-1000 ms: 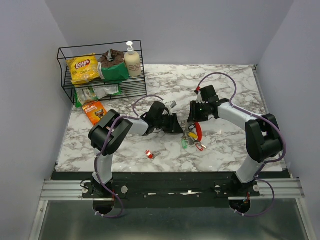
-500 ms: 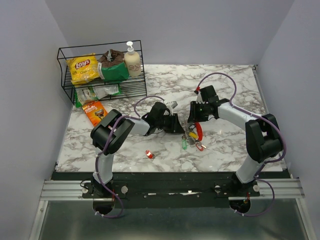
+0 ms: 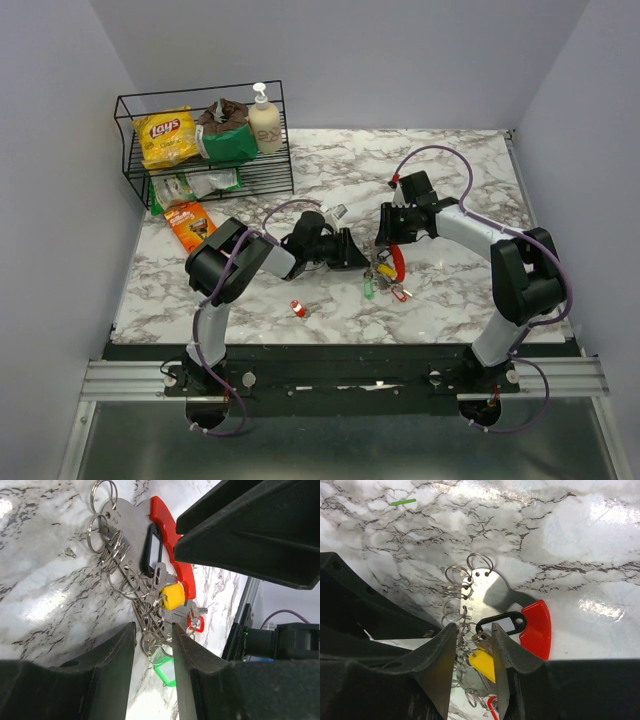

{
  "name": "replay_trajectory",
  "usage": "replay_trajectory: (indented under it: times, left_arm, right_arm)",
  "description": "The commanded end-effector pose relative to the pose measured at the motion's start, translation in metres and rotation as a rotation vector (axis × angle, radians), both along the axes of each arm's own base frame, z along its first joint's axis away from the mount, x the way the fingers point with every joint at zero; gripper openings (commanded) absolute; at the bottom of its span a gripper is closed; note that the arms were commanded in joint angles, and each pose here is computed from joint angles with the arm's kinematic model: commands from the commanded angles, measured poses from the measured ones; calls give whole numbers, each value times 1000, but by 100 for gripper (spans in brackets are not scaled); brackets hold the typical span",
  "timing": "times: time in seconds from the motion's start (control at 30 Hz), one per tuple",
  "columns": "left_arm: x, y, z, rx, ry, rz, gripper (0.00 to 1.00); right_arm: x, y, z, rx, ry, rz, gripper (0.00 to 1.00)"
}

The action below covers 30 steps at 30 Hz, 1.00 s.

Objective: Put the keys on the keyring

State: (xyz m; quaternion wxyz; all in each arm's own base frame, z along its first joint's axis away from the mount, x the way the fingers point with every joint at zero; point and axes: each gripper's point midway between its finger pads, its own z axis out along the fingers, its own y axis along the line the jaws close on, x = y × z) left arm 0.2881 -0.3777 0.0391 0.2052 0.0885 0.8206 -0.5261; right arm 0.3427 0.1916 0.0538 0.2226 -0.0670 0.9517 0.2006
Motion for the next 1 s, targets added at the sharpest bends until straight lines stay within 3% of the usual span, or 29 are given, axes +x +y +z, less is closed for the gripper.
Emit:
replay_trajectory:
  times: [0.0,0.27,0.47,0.97]
  left_arm:
    - [2,-1,2,-33,18,18,41]
    - [7,4,3,-5,-11,53,39]
    - [16,7,8,41,-62,74,49]
    - [25,-3,11,76,-123,26,43]
  right_arm:
    - [-1,0,0,9,-3,15,42]
    - [0,1,0,14,-2,20,43]
    - [-1,1,0,12,-4,20,43]
    - [2,-3,-1,-13,-11,5,43]
